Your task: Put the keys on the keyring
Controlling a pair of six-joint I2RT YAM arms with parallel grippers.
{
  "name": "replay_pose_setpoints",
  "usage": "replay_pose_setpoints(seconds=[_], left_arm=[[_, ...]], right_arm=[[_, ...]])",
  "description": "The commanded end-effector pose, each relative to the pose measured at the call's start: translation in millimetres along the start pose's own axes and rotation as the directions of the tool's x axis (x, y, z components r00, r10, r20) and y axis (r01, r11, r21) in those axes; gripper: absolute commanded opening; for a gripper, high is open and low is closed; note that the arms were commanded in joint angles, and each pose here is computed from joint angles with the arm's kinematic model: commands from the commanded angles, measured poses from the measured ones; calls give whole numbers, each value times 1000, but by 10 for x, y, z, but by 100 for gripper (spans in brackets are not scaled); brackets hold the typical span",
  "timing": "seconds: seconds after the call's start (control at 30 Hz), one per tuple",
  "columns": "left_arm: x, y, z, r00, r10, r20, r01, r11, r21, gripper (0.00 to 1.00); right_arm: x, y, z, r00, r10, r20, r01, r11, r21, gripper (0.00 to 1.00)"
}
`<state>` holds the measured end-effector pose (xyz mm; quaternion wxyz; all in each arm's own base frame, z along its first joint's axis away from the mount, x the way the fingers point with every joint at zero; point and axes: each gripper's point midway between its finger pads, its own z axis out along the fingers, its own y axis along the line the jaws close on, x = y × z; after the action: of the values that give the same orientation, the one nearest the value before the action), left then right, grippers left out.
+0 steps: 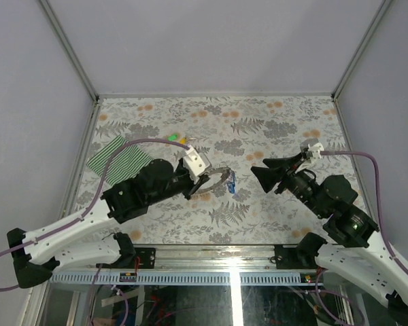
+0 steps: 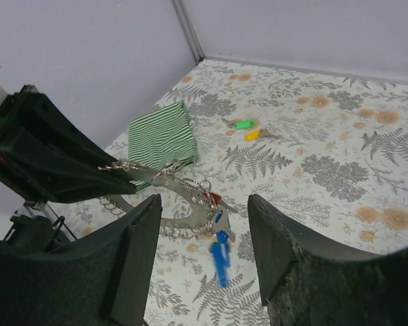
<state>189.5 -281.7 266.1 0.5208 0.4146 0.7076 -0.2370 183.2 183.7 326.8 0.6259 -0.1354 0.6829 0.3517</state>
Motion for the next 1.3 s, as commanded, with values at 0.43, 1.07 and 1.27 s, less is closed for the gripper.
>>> replay_pose_setpoints(seconds=[0.43,1.07,1.27], left_arm=[[-675,-290,-234,869,192,456,-267,958,105,0],[-667,-205,-173,909,171,379,-220,972,89,0],[-659,-177,-166,911,179,371,-222,972,76,0]], right_arm=[[-433,406,100,996,90,-22,-92,989,-116,50],[-183,797,406,933,129,-335,-205,958,-203,31],[-85,674,427,923,133,-362,-192,973,-131,31]])
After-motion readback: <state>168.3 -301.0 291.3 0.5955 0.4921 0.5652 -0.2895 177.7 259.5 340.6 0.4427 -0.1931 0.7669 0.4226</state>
